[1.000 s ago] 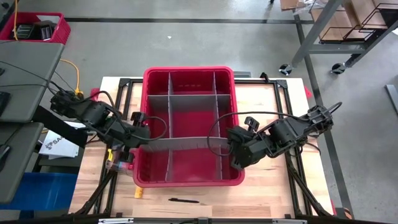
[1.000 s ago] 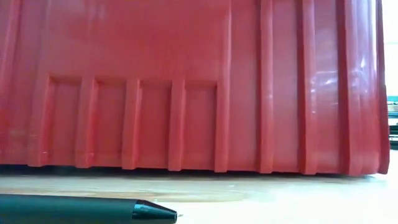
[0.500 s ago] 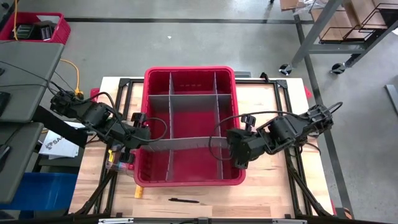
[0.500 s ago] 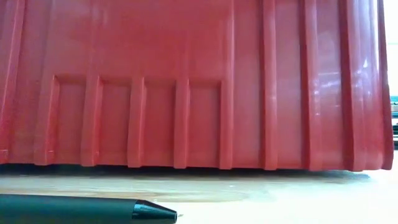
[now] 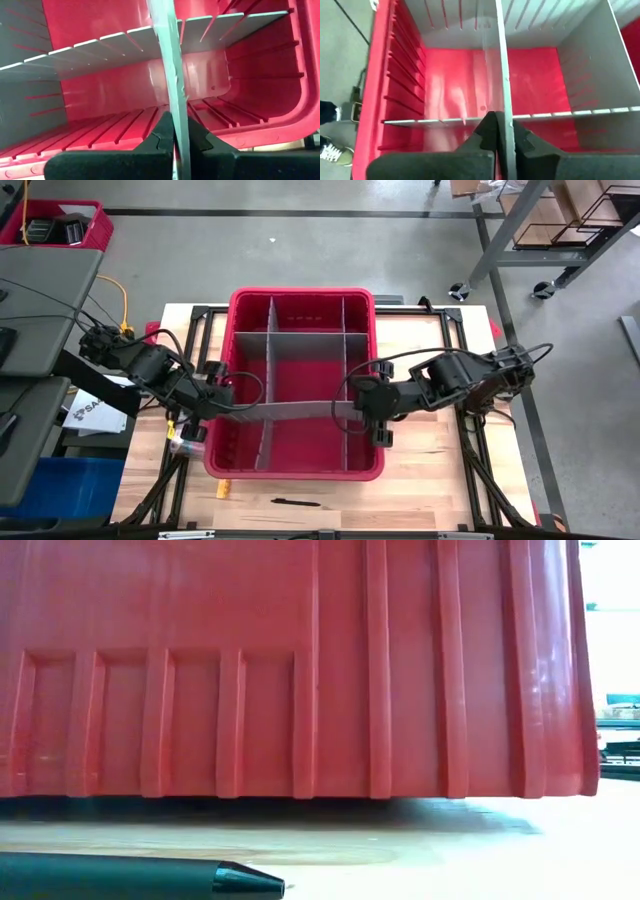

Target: Sort Items/Unsort Items

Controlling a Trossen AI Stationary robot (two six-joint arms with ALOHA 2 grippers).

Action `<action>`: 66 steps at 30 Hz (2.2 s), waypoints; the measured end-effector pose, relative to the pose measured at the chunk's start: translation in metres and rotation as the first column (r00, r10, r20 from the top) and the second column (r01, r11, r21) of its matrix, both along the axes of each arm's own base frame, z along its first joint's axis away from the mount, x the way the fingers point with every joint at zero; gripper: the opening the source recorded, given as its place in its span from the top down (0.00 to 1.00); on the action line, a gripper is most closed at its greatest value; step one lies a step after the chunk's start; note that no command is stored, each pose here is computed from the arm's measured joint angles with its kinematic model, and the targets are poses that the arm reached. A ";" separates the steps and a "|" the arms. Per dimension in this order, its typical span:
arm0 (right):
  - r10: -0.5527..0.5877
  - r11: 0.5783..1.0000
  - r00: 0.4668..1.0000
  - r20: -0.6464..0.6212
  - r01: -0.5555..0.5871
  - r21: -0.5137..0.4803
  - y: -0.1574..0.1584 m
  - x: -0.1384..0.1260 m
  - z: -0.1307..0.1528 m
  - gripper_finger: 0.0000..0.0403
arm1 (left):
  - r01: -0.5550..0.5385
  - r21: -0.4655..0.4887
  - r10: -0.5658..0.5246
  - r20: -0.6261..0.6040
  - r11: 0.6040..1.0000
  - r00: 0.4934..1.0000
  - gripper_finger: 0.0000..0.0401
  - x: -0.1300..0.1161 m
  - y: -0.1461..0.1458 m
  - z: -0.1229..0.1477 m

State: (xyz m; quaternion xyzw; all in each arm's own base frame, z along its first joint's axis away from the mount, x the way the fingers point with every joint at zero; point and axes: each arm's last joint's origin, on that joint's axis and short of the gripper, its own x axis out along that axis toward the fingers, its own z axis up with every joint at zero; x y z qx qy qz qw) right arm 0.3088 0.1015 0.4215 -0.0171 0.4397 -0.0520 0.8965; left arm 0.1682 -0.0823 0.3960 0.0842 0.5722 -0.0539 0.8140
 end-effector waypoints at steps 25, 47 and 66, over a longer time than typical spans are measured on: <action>0.119 0.990 0.983 0.140 -0.129 0.062 -0.012 0.020 0.010 1.00 | 0.008 0.001 -0.008 -0.038 1.000 0.999 1.00 -0.002 0.001 -0.002; 0.063 0.993 0.995 0.081 -0.071 0.097 0.002 0.026 -0.004 1.00 | 0.008 0.002 -0.008 -0.032 1.000 0.999 1.00 -0.001 0.001 -0.001; 0.054 0.989 0.984 0.168 -0.075 0.124 0.005 0.036 -0.010 1.00 | 0.012 -0.004 -0.013 -0.047 1.000 0.999 1.00 -0.002 0.001 -0.002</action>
